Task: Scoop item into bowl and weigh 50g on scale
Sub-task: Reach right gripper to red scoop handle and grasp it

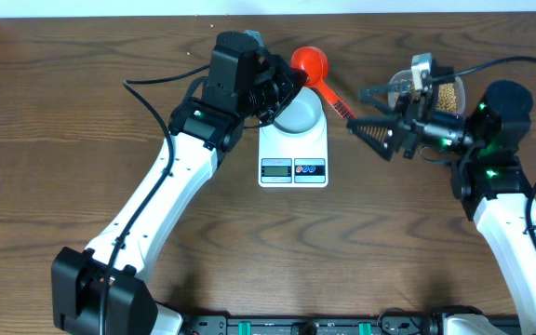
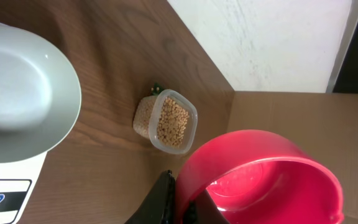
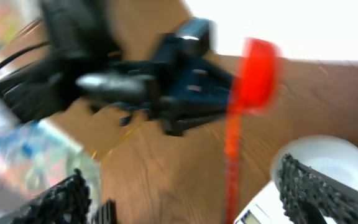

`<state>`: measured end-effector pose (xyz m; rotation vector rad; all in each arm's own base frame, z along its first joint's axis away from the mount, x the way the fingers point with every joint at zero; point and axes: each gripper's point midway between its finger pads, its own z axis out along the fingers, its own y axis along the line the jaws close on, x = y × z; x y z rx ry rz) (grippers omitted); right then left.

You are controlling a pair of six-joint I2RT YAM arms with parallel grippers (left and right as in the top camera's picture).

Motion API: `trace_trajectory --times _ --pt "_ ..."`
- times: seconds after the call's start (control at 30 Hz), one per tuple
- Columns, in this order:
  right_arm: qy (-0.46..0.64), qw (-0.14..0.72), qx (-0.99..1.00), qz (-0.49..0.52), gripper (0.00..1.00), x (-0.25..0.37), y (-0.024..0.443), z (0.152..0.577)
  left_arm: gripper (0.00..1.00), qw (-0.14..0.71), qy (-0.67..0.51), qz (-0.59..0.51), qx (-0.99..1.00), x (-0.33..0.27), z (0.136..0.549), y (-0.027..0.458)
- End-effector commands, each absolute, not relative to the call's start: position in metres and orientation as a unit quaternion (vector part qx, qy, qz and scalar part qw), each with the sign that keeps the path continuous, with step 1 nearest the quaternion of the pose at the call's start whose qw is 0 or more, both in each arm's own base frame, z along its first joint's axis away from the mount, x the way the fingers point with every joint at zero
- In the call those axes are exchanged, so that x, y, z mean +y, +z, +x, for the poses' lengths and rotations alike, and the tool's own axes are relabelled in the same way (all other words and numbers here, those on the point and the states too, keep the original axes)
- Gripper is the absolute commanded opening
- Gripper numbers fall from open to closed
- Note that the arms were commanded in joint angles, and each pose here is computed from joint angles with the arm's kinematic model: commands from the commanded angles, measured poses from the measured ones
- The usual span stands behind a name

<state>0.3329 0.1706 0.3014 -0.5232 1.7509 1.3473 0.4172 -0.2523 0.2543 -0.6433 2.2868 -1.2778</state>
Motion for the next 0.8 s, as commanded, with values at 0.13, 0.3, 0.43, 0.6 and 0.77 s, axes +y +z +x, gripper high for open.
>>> trace_trajectory --times 0.13,0.3,0.43,0.6,0.77 --pt "0.510 0.440 0.727 -0.133 0.91 0.169 0.301 0.357 0.07 0.235 -0.460 -0.242 0.821 -0.248 0.420 0.261" --pt "0.501 0.446 0.730 -0.130 0.83 0.183 0.300 0.358 0.07 0.230 -0.462 -0.255 0.818 -0.248 0.421 0.260" --pt "0.485 0.452 0.740 -0.112 0.72 0.187 0.295 0.363 0.07 0.217 -0.467 -0.285 0.809 -0.246 0.422 0.260" --pt "0.487 0.446 0.748 -0.064 0.66 0.183 0.294 0.370 0.07 0.195 -0.474 -0.335 0.790 -0.244 0.423 0.259" --pt "0.487 0.446 0.749 -0.062 0.58 0.183 0.294 0.371 0.07 0.190 -0.475 -0.341 0.789 -0.244 0.422 0.258"
